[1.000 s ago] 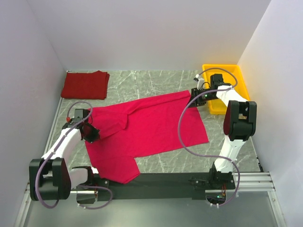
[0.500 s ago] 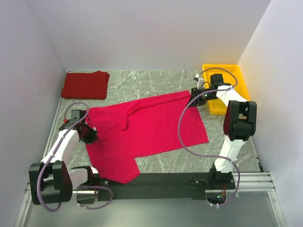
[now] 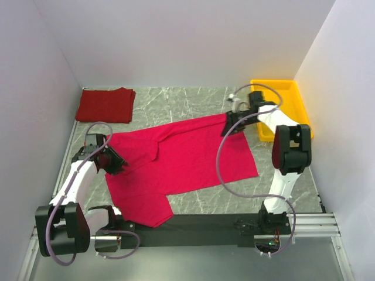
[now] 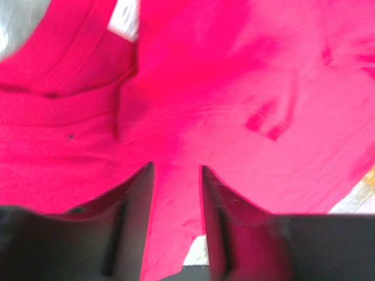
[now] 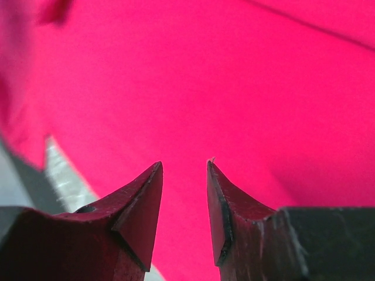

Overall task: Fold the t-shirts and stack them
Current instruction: Fold the tshirt

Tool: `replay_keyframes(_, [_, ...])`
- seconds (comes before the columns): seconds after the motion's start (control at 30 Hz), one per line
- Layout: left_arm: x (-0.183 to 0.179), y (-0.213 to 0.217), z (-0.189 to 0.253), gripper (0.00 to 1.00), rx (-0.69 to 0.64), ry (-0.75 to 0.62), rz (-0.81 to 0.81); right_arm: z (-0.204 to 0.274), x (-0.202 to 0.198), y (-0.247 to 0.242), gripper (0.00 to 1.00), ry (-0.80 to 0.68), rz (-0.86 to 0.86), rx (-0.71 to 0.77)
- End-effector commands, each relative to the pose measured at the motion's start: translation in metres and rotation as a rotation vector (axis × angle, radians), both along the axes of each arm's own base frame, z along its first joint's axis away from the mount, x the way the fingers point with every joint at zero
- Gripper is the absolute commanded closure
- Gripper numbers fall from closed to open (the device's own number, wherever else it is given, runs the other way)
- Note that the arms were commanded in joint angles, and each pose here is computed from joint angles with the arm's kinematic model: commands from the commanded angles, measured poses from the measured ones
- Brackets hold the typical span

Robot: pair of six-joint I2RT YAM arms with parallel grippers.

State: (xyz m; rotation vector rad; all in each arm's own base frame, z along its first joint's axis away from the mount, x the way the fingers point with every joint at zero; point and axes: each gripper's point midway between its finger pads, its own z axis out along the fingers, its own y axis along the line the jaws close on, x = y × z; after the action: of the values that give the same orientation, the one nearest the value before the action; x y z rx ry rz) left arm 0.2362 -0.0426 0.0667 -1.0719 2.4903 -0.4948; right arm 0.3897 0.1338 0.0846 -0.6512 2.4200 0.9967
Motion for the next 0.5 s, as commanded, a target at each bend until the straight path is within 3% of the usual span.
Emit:
replay_keyframes(0.0, [0.032,0.005,0.044,0.55,0.045,-0.191,-0.049,0.036,-0.032,0.079,0.56,0.0,0.204,0.074])
replay_keyframes(0.03, [0.033,0.008,0.048,0.46,0.058,-0.198,-0.039,0.035,-0.039,0.095,0.56,0.026,0.229,0.082])
replay_keyframes(0.13, [0.037,0.019,0.067,0.37,0.112,-0.263,0.016,0.041,-0.068,0.162,0.54,0.084,0.28,0.1])
replay_keyframes(0.3, [0.033,0.02,0.076,0.35,0.097,-0.314,0.081,0.046,-0.08,0.25,0.46,0.192,0.122,0.129])
replay_keyframes(0.47, [0.023,0.017,0.074,0.35,0.062,-0.34,0.12,0.031,-0.058,0.283,0.46,0.28,-0.033,0.127])
